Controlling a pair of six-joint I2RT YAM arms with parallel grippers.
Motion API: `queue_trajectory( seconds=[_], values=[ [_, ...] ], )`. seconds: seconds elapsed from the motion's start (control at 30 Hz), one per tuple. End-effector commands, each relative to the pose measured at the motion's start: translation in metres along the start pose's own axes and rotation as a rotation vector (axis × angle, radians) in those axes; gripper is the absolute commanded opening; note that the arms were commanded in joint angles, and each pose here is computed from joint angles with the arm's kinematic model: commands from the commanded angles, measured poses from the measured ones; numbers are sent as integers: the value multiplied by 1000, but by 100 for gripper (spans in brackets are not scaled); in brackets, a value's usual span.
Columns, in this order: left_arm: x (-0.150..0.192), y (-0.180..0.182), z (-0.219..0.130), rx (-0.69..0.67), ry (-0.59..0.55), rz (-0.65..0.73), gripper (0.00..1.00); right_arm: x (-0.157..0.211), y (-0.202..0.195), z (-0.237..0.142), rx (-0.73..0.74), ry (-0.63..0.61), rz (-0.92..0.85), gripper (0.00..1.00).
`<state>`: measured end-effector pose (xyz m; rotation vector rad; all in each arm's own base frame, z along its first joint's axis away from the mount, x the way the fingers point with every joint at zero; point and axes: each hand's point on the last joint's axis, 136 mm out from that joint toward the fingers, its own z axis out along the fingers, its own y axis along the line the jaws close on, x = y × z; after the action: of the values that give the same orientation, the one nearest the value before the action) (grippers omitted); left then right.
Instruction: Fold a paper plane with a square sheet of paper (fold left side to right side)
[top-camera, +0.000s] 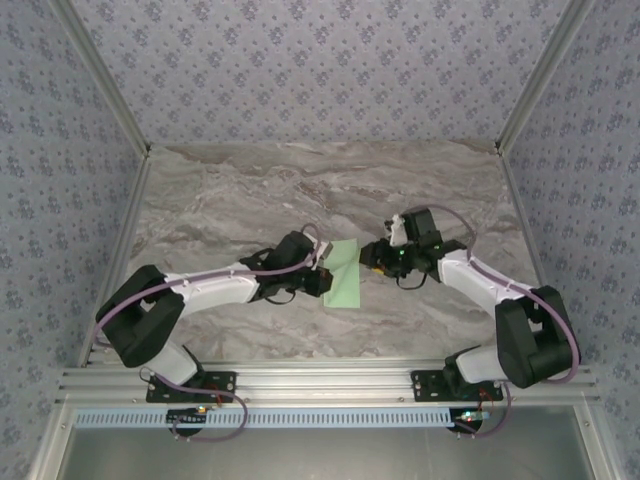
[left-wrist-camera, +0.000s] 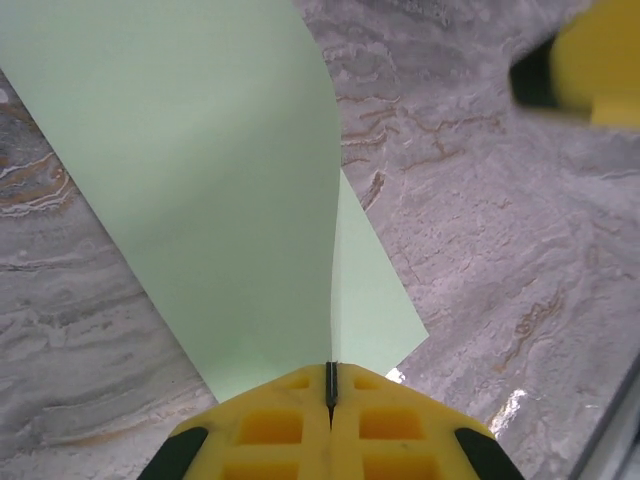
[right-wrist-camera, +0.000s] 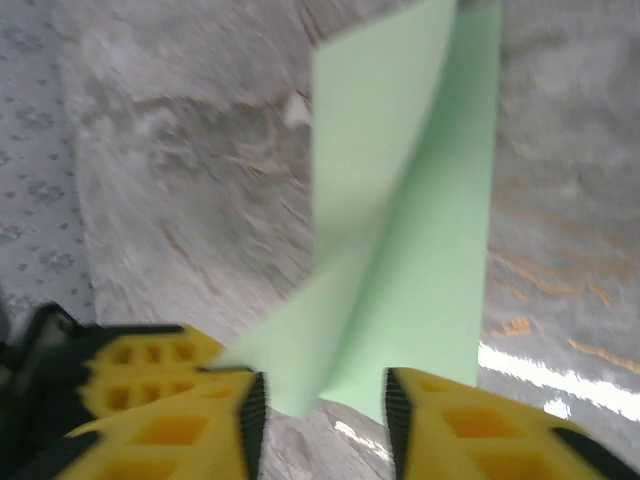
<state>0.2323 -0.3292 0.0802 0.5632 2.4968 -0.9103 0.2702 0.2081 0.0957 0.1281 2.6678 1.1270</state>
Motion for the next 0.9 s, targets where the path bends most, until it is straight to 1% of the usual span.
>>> queue_trajectory(
  seconds=[0.0, 0.07, 0.1, 0.17, 0.3, 0.47, 0.87],
  values=[
    [-10, -13, -9, 120, 2, -7, 0, 24, -17, 12, 68, 54, -1, 28],
    [-10, -6, -8, 117, 20, -11, 0, 33, -23, 20, 103, 84, 1, 20],
    [-10, -4, -7, 118, 30, -12, 0, 37, -27, 24, 122, 100, 4, 18],
    [-10, -3, -6, 122, 49, -6, 1, 41, -32, 30, 155, 120, 0, 17],
    [-6, 1, -1, 109, 104, 16, 4, 48, -40, 38, 233, 163, -19, 17],
    [-6, 5, 5, 102, 143, 35, 5, 57, -51, 45, 303, 215, -6, 16],
    [-7, 17, 16, 85, 211, 60, 7, 69, -67, 47, 383, 277, -38, 17]
  ],
)
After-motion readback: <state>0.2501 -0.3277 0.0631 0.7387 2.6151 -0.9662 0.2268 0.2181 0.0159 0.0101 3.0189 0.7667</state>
